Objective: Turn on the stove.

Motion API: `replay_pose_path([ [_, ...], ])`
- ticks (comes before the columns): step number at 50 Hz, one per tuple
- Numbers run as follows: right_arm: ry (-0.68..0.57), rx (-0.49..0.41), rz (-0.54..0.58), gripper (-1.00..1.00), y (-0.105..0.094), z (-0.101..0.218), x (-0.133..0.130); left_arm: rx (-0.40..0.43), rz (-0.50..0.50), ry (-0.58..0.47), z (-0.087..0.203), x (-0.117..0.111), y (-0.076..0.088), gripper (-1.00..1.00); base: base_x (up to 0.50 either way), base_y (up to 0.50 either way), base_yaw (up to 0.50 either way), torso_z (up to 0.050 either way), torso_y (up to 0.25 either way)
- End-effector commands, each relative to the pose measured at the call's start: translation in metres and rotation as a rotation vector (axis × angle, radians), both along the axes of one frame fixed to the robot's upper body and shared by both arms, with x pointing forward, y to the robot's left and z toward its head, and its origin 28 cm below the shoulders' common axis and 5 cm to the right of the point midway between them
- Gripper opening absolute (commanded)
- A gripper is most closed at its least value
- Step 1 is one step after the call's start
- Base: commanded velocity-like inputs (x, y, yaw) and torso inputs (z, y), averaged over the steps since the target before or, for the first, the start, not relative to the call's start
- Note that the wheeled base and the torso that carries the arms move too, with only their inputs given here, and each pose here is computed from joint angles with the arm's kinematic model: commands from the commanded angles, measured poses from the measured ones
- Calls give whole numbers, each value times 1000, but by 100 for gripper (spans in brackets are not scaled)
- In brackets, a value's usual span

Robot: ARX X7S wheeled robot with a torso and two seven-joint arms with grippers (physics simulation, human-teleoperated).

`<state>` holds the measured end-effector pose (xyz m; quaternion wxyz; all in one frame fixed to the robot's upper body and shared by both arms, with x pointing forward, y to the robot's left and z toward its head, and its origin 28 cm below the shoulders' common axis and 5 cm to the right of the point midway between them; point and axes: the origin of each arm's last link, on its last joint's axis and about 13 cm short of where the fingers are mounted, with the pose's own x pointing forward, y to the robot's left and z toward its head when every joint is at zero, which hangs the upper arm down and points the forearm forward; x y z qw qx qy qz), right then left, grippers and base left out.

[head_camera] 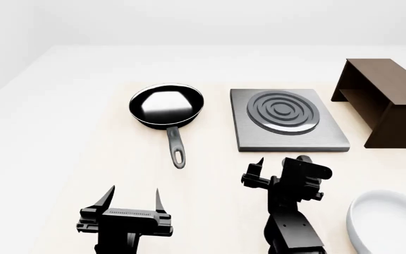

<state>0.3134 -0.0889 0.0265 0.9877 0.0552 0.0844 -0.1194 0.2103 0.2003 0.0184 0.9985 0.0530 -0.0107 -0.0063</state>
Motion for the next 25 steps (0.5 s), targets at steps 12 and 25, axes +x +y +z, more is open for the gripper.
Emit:
replay_pose_path([
  [12, 44, 39, -44, 100, -1, -5, 17, -19, -11, -19, 3, -1, -1, 100, 0, 0, 0, 0, 0],
  [25, 52, 71, -100, 100, -3, -4, 21, -18, -11, -19, 3, 0, -1, 100, 0, 0, 0, 0, 0],
])
